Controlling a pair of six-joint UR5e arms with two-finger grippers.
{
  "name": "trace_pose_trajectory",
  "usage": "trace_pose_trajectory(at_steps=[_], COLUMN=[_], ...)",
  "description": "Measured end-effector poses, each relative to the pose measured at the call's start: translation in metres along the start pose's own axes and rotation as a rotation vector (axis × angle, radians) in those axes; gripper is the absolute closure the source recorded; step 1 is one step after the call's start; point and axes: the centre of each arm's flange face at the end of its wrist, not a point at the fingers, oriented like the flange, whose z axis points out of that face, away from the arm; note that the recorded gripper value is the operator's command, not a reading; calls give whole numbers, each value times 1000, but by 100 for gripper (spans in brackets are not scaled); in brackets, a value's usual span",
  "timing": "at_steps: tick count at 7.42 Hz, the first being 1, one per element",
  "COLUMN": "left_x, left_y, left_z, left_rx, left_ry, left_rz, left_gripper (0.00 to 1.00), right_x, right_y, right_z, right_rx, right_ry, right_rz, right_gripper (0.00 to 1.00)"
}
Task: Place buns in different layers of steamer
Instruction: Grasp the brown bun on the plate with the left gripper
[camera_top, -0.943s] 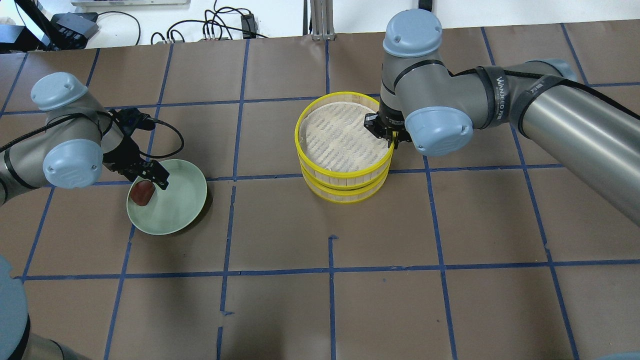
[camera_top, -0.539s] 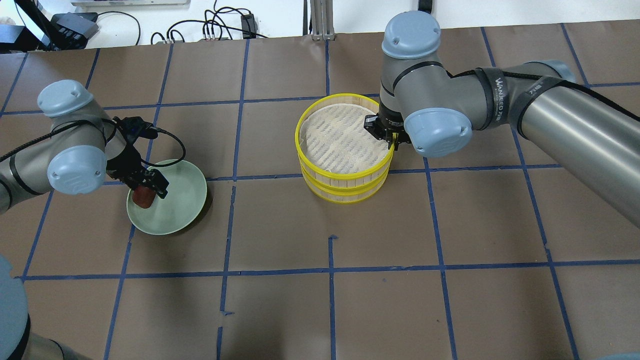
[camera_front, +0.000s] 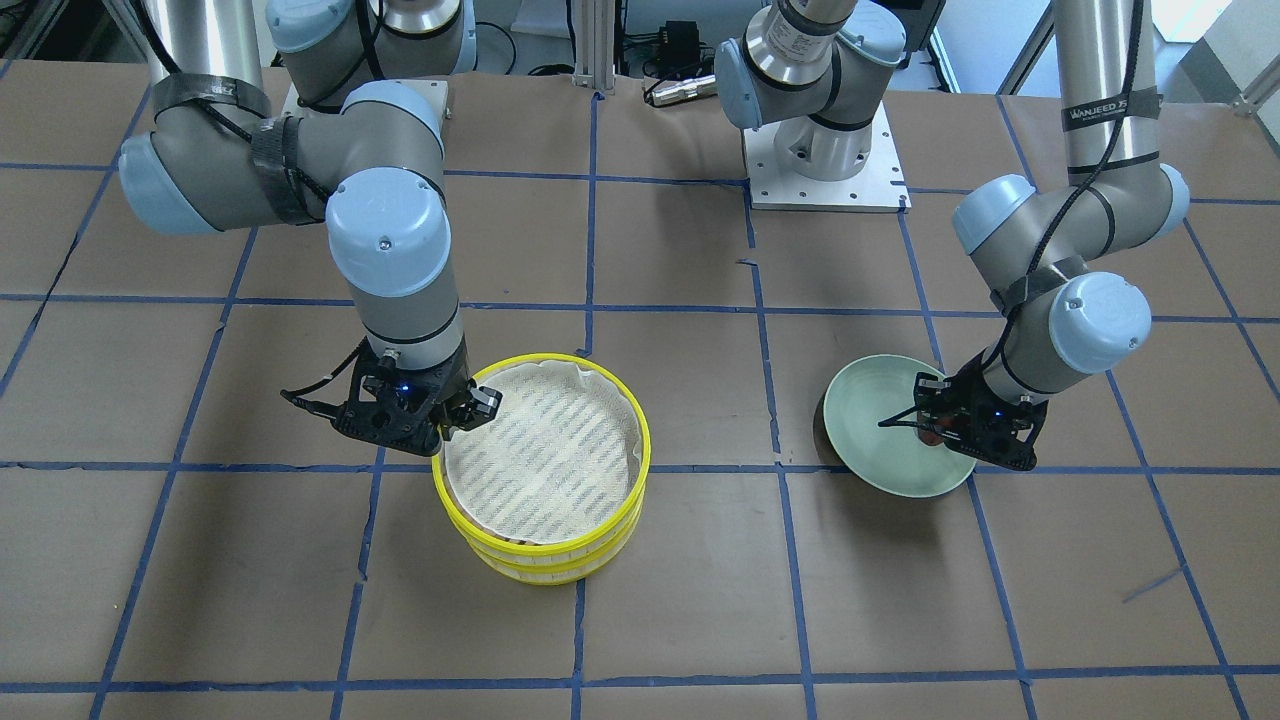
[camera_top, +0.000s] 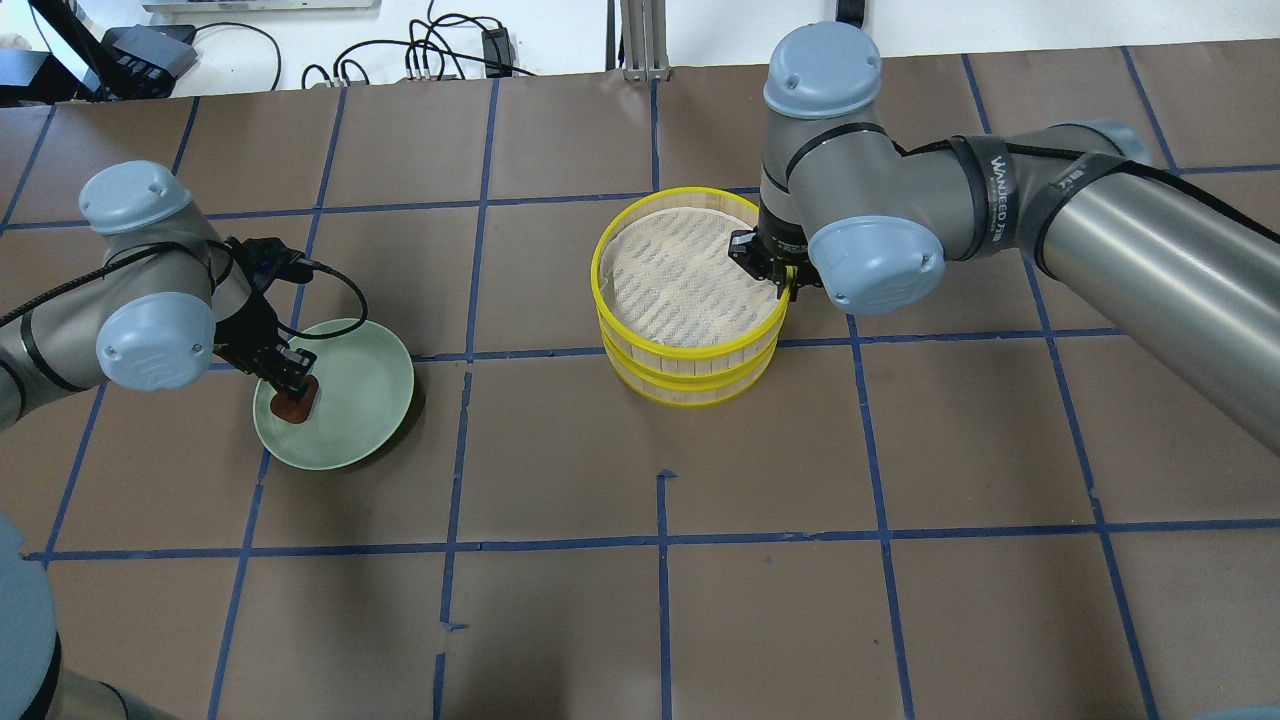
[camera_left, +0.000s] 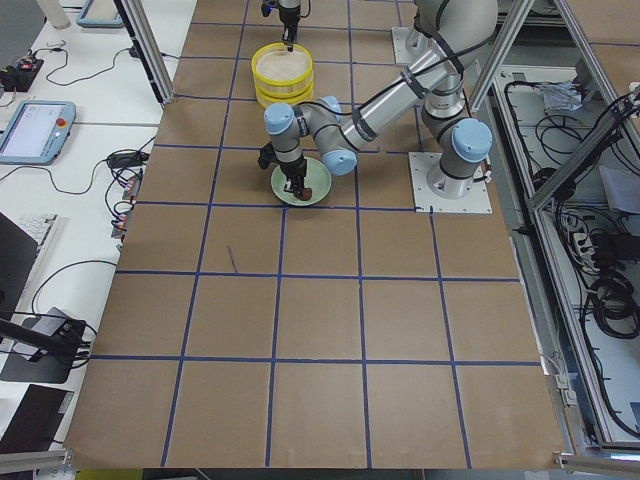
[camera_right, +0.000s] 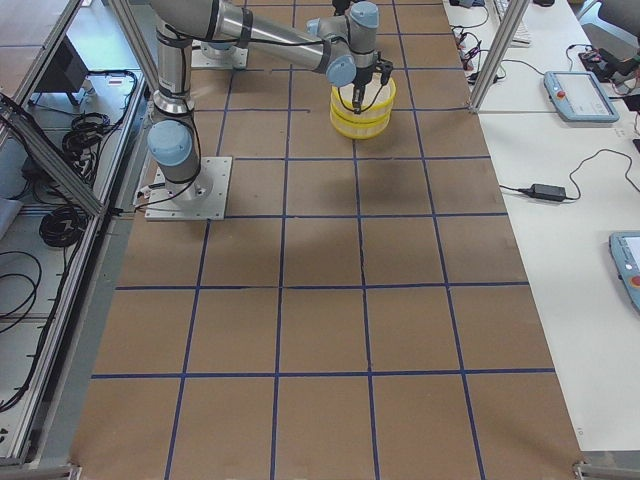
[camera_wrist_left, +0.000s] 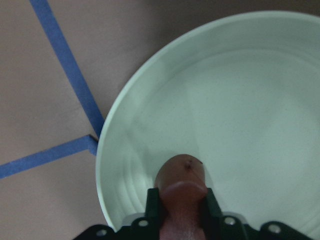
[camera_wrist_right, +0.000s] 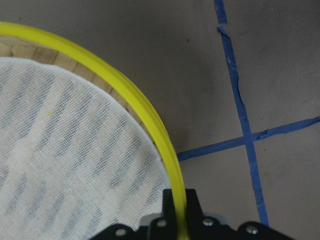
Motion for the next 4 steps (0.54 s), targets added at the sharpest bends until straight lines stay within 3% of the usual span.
trace_pose_trajectory(at_steps=[4], left_x=[0], left_y=[-13], left_z=[-35], left_rx=[57], left_ry=[-32], left_rz=[-46], left_gripper=[96], right_x=[0], right_y=[2], right_z=[4], right_rx=[-8], right_ry=[-1], right_rz=[0], right_gripper=[90])
